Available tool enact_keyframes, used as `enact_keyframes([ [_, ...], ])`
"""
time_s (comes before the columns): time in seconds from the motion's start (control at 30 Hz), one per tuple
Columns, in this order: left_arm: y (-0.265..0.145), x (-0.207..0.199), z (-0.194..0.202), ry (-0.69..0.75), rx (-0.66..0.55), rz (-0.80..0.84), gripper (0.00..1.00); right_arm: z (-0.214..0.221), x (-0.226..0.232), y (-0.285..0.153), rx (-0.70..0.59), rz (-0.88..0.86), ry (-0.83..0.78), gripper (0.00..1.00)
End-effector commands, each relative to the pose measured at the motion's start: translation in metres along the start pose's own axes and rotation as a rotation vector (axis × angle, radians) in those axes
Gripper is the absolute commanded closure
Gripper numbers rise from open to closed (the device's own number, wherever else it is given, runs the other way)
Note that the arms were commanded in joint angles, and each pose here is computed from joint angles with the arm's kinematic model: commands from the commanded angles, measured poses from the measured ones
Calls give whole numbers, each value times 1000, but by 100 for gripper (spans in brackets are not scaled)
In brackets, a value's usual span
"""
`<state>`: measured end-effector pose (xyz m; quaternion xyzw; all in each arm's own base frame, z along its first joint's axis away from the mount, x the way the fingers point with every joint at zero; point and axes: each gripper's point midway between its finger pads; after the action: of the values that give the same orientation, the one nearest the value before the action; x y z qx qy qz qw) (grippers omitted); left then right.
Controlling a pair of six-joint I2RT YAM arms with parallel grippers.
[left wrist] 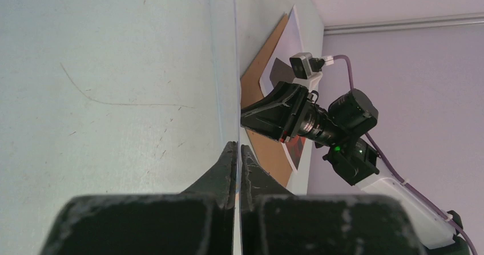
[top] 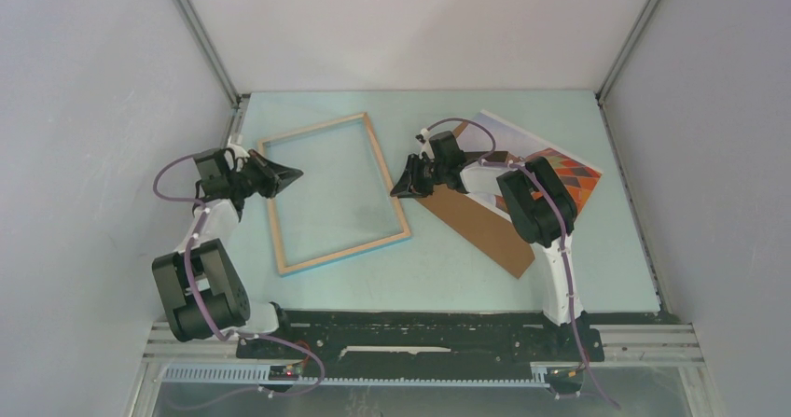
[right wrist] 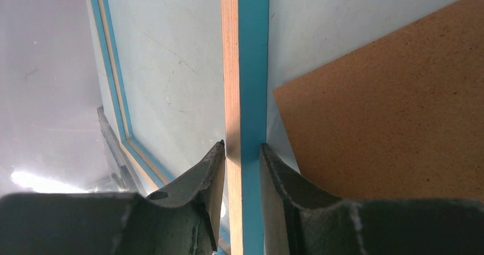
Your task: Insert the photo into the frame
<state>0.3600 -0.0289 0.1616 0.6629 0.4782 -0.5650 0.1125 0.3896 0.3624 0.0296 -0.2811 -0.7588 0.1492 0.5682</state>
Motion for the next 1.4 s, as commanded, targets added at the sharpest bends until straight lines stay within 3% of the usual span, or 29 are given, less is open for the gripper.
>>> enact_keyframes([
  [0.0,-5,-21,0,53,-16,81,100,-3,9,2,2,-33,-7,64],
  [0.6,-6,-48,-1,87,-34,187,100,-4,7,2,5,-32,8,63],
  [1.37,5,-37,7,90,10,175,100,-4,6,1,3,-35,9,63],
])
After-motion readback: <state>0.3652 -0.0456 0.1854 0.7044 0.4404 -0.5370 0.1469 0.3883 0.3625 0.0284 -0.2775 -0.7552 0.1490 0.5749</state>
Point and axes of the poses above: each gripper's point midway between its finger pads, its own y axis out along the fingers, its own x axis along the line the jaws close on, z = x × y, and after that the axes turned 1 degree about y, right-handed
